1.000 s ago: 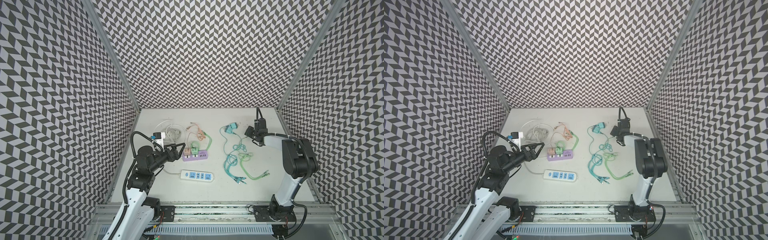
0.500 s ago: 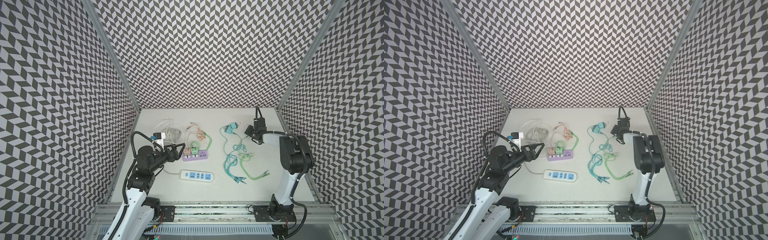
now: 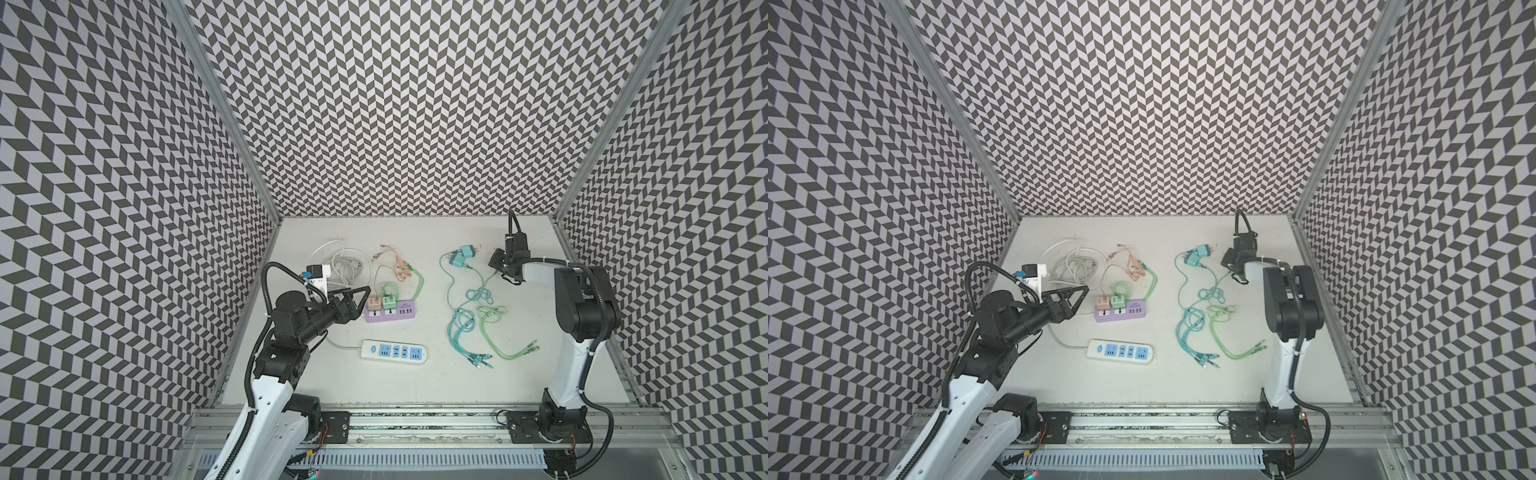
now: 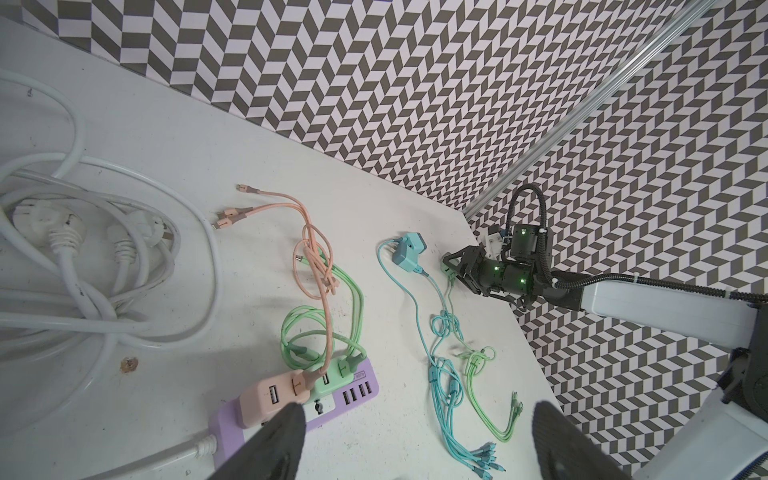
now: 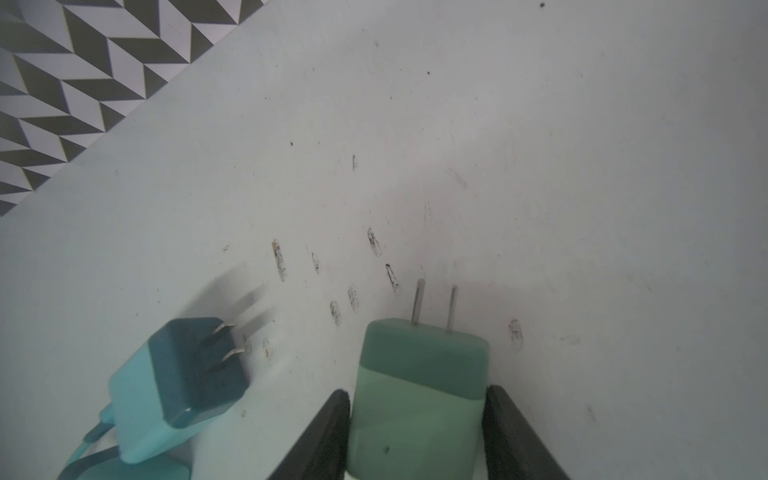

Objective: Insert the plug
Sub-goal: 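Lower the right gripper and close it on the pale green charger, then lift the pale green charger toward the left gripper while the left gripper approaches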

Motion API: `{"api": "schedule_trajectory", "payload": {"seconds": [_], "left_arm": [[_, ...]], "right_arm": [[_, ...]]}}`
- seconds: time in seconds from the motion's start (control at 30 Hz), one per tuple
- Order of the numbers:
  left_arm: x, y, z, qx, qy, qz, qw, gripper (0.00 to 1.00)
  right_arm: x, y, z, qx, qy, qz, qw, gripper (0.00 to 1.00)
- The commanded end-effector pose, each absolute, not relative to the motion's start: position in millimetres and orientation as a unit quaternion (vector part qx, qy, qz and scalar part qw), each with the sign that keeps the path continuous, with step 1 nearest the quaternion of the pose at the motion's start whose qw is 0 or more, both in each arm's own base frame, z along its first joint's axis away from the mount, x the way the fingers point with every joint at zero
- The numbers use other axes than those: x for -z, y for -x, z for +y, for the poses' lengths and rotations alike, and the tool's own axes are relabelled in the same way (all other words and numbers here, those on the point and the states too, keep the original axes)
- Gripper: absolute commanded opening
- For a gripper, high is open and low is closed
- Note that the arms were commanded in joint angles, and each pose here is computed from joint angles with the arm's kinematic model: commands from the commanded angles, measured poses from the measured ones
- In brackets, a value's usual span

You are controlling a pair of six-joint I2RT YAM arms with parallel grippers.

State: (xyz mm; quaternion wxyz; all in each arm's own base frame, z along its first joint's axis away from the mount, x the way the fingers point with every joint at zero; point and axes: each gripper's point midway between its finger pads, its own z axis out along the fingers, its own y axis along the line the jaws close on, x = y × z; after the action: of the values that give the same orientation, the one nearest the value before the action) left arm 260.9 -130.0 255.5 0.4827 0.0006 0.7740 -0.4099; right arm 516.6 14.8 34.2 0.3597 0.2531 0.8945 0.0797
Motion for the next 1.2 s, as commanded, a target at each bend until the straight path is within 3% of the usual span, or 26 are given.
{"api": "schedule_trajectory", "payload": {"seconds": [0.0, 0.33, 0.77, 1.17], "left_arm": [[-269.6, -261.1, -127.5, 0.403, -0.009, 0.767, 0.499, 0.87], [-264.7, -259.8, -125.6, 0.397, -0.007, 0.771, 0.498, 0.87], [-264.9, -261.1, -128.1, 0.403, -0.009, 0.772, 0.491, 0.87], [-276.0, -259.1, -139.6, 0.435, -0.035, 0.758, 0.485, 0.87]], "right_arm": [[-16.8, -511.5, 13.8, -0.076, -0.258, 0.902, 0.338, 0.5], [-42.9, -513.6, 24.3, -0.091, -0.21, 0.903, 0.364, 0.33], [-158.3, -507.9, 70.4, -0.188, -0.054, 0.869, 0.454, 0.27], [-236.5, -467.3, 116.8, -0.195, 0.093, 0.837, 0.502, 0.25]]}}
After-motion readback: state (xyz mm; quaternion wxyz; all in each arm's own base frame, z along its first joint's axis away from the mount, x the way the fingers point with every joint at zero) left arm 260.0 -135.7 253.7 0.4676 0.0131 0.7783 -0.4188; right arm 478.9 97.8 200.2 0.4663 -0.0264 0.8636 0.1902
